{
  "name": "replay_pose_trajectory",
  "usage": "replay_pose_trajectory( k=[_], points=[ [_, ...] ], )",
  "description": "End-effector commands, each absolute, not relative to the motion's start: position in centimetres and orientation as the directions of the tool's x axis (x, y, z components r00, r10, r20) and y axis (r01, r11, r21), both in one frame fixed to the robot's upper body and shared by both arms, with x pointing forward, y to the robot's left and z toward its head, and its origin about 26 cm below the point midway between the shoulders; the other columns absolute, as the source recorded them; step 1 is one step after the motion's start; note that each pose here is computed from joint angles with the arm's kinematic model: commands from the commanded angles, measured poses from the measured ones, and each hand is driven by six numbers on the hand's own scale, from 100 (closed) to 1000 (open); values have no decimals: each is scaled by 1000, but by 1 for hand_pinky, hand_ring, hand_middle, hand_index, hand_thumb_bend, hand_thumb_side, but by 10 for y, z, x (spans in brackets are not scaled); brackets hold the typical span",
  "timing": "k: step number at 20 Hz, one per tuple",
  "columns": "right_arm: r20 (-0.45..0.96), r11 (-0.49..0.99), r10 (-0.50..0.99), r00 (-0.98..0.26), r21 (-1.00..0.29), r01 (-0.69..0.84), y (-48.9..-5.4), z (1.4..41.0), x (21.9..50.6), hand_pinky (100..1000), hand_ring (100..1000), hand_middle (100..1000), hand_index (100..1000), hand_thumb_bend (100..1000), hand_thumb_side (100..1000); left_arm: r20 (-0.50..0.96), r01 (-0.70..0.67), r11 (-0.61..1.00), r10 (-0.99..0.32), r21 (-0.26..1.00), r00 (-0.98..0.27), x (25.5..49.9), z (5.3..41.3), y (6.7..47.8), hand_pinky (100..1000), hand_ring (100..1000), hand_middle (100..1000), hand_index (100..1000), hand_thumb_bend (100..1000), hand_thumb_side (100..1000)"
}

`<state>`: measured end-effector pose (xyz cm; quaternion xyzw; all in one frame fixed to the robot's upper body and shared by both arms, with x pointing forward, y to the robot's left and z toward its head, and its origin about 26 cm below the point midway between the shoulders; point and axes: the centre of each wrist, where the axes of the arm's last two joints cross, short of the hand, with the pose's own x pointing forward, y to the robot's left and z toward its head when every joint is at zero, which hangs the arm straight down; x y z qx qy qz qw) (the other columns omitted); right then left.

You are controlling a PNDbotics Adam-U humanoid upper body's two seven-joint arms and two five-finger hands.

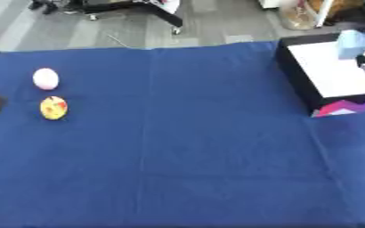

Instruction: Pick up the objects with one hand, pass them to the other hand, and then place them into the box on the other side of the table.

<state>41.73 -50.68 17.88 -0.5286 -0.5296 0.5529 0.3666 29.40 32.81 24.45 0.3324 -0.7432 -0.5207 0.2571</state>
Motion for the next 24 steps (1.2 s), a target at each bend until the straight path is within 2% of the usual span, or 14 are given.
replay_pose_trajectory(
  k=[1,3,5,7,8,9,10,16,17,20,22,23,24],
  points=[
    [-222,-189,963,-150,-960,207,-514,198,414,752,612,564,211,100,254,1,-255,213,-769,943,-639,291,254,332,824,650,612,791,292,274],
    [-224,-191,963,-150,-959,207,-515,196,414,746,612,577,226,100,255,1,-255,213,-769,943,-639,291,254,332,824,650,612,791,288,273],
    [-227,-194,962,-150,-959,207,-515,195,414,756,645,619,288,100,258,1,-255,213,-769,943,-639,291,254,332,824,651,612,791,287,272],
    [-238,-206,959,-155,-958,198,-515,195,414,787,696,704,489,100,269,0,-256,213,-769,943,-639,291,254,332,824,651,612,791,285,271],
    [-244,-213,957,-158,-958,191,-515,195,414,802,721,740,675,100,278,1,-256,213,-769,943,-639,291,254,332,824,651,612,791,284,272],
    [-251,-222,955,-161,-959,178,-515,194,414,809,739,754,932,100,305,1,-255,214,-769,943,-639,292,254,332,824,651,612,791,284,273],
    [-253,-225,954,-162,-959,171,-515,194,414,812,742,762,1000,100,318,1,-255,214,-769,943,-639,292,254,332,824,651,612,791,284,273],
    [-279,-248,947,-159,-950,191,-514,198,414,787,787,854,1000,100,375,1,-255,213,-770,943,-638,291,253,332,823,651,612,791,282,272],
    [-294,-259,942,-164,-944,206,-513,200,415,757,806,900,1000,100,413,2,-254,213,-770,943,-638,291,253,332,824,651,612,791,282,274],
    [-333,-282,923,-191,-926,251,-511,204,416,732,834,957,1000,100,334,2,-254,213,-770,944,-638,291,253,333,824,651,612,791,282,275],
    [-336,-274,918,-210,-921,277,-510,205,416,760,837,962,1000,100,277,2,-254,213,-771,944,-637,291,253,333,824,651,612,791,281,275],
    [-323,-256,921,-218,-924,285,-510,204,417,861,823,952,1000,100,221,2,-254,213,-770,944,-637,291,253,333,824,652,612,791,281,277],
    [-297,-227,927,-228,-930,288,-511,202,417,863,823,953,1000,100,221,3,-254,213,-770,944,-638,291,253,333,824,652,612,791,281,277]
  ],
)
